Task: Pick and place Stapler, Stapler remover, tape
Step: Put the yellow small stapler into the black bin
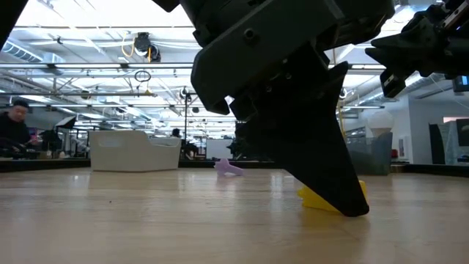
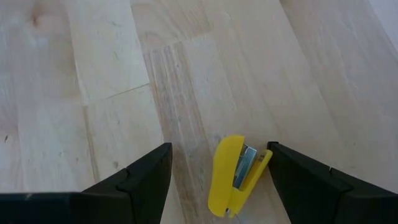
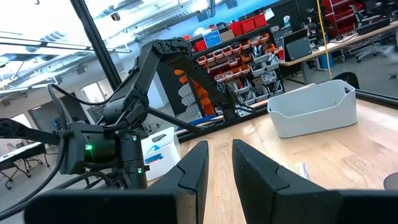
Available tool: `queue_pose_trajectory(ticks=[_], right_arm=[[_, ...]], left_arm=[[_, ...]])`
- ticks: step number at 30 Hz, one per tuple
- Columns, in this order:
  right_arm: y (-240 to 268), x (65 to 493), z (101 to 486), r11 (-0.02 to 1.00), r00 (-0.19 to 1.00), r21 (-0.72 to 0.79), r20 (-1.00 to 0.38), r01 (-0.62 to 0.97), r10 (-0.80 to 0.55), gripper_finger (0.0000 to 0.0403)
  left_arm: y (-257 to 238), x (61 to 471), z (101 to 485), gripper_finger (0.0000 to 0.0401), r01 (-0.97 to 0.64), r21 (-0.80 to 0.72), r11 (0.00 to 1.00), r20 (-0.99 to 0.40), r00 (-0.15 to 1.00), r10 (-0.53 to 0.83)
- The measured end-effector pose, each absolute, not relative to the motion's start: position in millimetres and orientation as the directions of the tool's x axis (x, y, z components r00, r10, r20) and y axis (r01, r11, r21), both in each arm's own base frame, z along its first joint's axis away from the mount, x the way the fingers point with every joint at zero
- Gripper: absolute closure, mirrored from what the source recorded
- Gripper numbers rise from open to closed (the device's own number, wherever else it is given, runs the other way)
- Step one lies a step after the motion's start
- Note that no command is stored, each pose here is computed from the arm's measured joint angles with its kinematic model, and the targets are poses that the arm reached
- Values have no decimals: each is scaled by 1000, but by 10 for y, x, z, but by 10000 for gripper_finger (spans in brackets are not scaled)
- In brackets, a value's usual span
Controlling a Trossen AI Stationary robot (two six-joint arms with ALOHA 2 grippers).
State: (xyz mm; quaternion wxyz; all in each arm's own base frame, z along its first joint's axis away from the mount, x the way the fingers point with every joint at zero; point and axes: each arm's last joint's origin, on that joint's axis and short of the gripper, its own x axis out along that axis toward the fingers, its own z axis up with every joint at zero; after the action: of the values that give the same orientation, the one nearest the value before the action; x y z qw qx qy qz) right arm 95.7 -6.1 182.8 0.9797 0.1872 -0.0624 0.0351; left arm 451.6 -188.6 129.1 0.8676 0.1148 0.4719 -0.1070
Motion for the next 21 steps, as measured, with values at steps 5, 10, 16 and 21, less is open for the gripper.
queue_pose_trajectory(ticks=[5, 10, 16, 21], right_arm=[[-61, 957, 1828, 927, 990, 363, 135, -92, 45, 339], [-61, 957, 1827, 928, 990, 362, 135, -92, 45, 339], [-61, 957, 1827, 928, 990, 362, 135, -92, 45, 339], [-61, 957, 1827, 928, 990, 362, 135, -92, 45, 339]], left_arm=[[-1887, 4472, 1271, 135, 303, 96, 948, -869, 490, -69], [-1926, 4434, 1263, 135, 301, 92, 949, -880, 472, -64], [-1982, 4407, 1260, 135, 303, 102, 947, -878, 474, -57], [-2008, 4388, 1257, 135, 309, 101, 946, -882, 468, -59]])
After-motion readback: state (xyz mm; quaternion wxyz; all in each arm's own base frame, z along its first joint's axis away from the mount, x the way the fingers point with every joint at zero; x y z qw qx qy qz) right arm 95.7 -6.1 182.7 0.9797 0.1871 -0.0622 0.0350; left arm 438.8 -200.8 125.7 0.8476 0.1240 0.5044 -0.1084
